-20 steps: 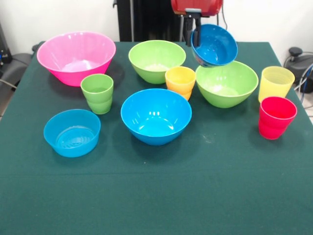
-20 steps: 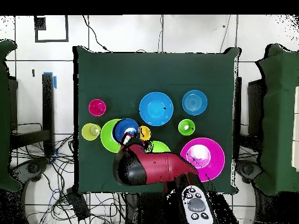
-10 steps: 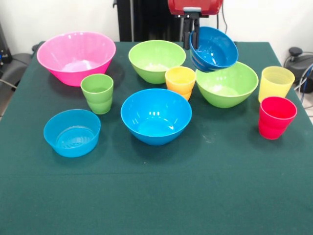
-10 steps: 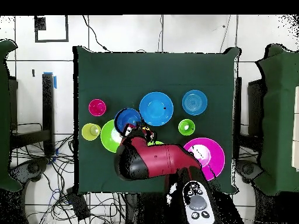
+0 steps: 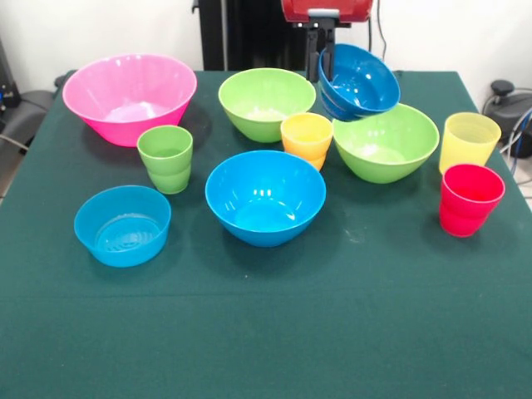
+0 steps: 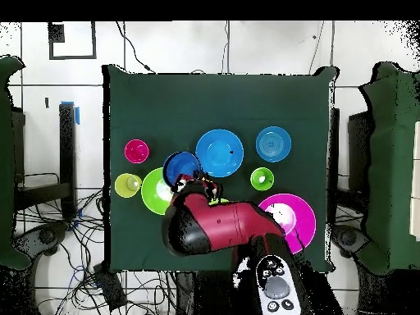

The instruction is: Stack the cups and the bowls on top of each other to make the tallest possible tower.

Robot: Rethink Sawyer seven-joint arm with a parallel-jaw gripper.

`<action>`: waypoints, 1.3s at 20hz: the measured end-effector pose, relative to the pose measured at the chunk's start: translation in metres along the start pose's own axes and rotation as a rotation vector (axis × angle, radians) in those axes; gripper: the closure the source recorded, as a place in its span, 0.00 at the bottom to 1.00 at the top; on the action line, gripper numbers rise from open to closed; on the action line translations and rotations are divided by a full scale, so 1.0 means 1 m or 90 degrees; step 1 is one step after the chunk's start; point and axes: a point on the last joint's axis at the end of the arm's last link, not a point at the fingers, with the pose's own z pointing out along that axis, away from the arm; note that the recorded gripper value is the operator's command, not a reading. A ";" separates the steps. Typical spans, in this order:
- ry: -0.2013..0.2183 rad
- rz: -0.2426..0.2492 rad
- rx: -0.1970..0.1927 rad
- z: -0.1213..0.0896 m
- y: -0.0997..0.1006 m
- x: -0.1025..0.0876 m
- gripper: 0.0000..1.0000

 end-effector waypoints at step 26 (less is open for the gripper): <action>-0.087 -0.029 -0.045 0.019 -0.050 -0.005 1.00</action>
